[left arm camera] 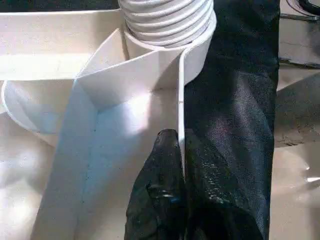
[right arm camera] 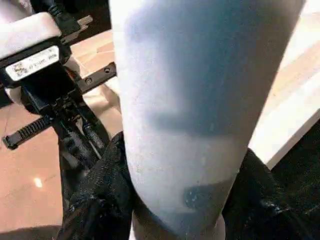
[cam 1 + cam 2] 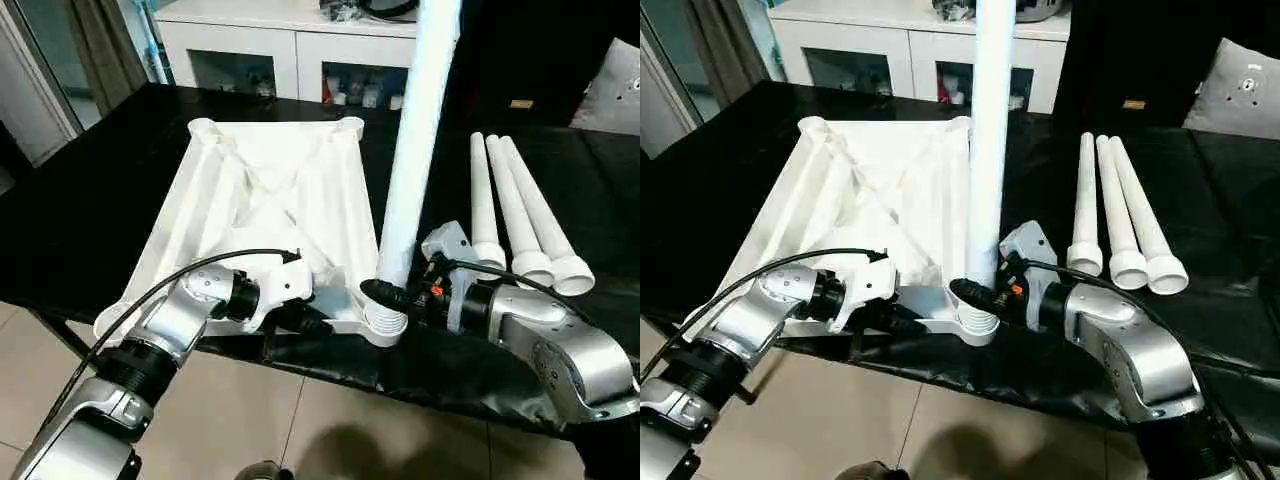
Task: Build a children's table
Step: Insert table leg to table base
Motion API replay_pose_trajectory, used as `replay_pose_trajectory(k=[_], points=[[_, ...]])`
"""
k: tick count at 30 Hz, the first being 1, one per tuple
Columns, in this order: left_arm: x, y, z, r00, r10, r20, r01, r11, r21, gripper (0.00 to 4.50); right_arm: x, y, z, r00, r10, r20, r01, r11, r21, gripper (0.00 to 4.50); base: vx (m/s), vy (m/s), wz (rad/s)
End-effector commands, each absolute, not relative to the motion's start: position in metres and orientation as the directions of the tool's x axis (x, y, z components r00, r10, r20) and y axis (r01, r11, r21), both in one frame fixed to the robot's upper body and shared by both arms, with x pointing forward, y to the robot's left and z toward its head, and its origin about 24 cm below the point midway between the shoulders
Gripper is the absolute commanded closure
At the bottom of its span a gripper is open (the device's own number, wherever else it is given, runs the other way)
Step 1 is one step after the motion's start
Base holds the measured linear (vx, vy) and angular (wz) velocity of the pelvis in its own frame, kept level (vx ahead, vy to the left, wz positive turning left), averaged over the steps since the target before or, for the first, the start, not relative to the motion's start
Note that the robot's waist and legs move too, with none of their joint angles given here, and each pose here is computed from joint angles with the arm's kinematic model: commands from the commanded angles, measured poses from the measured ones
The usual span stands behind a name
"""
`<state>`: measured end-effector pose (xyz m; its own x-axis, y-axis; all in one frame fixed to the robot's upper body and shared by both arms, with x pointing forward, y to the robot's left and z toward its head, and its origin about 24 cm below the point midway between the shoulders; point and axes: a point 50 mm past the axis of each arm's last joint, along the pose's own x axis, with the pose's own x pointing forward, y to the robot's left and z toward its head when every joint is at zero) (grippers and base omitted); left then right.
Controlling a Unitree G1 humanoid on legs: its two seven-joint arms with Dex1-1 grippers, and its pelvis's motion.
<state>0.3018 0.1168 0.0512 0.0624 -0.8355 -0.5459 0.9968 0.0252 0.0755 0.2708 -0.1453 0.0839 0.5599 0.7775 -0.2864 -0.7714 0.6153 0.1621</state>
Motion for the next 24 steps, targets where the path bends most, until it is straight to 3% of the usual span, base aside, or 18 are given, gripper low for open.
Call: replay_pose_trajectory(k=[1, 11, 17, 24], points=[[0.306, 0.111, 0.069, 0.080, -0.867, -0.492, 0.990, 0.013, 0.138, 4.50, 0.269, -0.154, 0.072, 0.593, 0.740, -0.316, -0.724, 0.662, 0.193, 2.60, 0.000, 0.000, 0.00], [0.310, 0.110, 0.067, 0.104, -0.873, -0.476, 0.990, 0.046, 0.131, 4.50, 0.244, -0.163, 0.049, 0.641, 0.709, -0.294, -0.667, 0.704, 0.243, 2.60, 0.000, 0.000, 0.00], [0.310, 0.109, 0.065, 0.105, -0.873, -0.475, 0.991, 0.049, 0.128, 4.50, 0.237, -0.168, 0.041, 0.647, 0.679, -0.346, -0.670, 0.723, 0.167, 2.60, 0.000, 0.000, 0.00], [0.311, 0.108, 0.064, 0.097, -0.871, -0.482, 0.991, 0.037, 0.132, 4.50, 0.233, -0.164, 0.033, 0.577, 0.691, -0.435, -0.736, 0.671, 0.089, 2.61, 0.000, 0.000, 0.00]])
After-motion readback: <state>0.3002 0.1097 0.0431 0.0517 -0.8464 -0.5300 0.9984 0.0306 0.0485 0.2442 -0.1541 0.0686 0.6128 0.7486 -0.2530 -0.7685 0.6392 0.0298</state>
